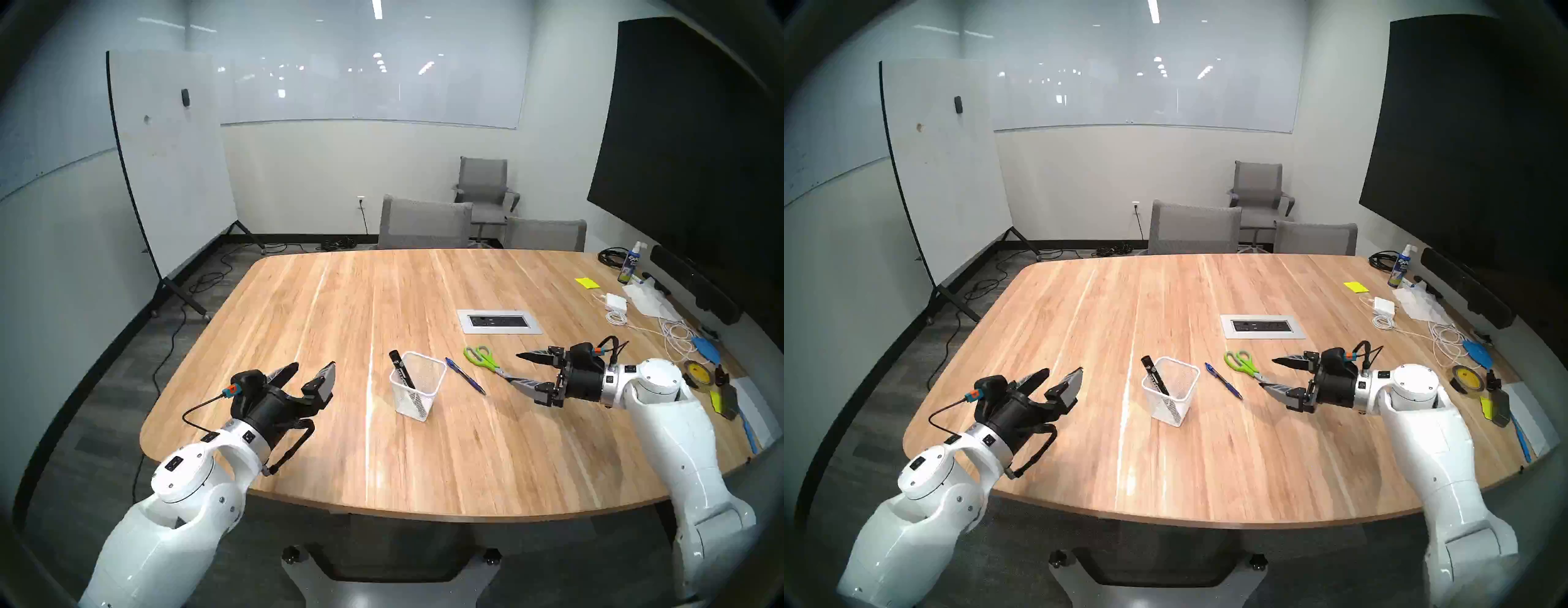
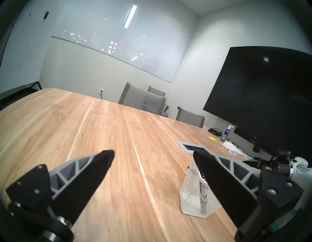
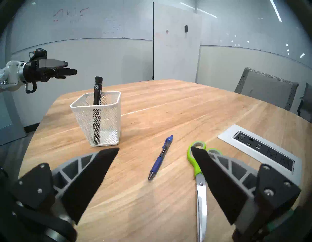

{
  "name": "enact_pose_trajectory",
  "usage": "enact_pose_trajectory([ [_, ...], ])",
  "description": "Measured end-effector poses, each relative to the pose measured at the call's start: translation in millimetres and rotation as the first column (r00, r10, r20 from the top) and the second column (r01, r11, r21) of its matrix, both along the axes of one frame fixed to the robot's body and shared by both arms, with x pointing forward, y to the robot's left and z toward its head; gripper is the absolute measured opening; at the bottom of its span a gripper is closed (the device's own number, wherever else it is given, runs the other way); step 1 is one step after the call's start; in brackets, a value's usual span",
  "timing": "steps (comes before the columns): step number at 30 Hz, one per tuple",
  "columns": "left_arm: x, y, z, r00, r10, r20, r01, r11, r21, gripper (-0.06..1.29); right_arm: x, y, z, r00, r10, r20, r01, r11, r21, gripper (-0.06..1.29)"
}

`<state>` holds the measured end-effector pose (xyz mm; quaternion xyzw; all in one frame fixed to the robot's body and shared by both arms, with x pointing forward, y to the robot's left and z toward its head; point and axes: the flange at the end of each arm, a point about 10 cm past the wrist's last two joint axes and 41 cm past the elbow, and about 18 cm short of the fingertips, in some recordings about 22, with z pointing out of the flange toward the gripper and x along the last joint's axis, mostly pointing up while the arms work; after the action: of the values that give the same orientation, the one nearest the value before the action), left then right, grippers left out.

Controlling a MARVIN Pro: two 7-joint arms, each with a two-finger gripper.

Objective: Place the pen, the marker, and the scissors into the pen holder

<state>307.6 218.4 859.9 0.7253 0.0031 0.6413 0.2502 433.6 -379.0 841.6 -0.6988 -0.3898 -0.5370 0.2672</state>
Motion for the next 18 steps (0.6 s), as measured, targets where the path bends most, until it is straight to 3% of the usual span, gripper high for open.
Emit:
enact_pose_trajectory([
  [18, 0.0, 0, 0.1, 1.0, -0.001, 0.001, 0.001, 1.0, 0.0, 1.27, 14.3, -6, -16.7, 0.999, -0.024, -0.027, 0.023, 0.998, -0.059, 1.22],
])
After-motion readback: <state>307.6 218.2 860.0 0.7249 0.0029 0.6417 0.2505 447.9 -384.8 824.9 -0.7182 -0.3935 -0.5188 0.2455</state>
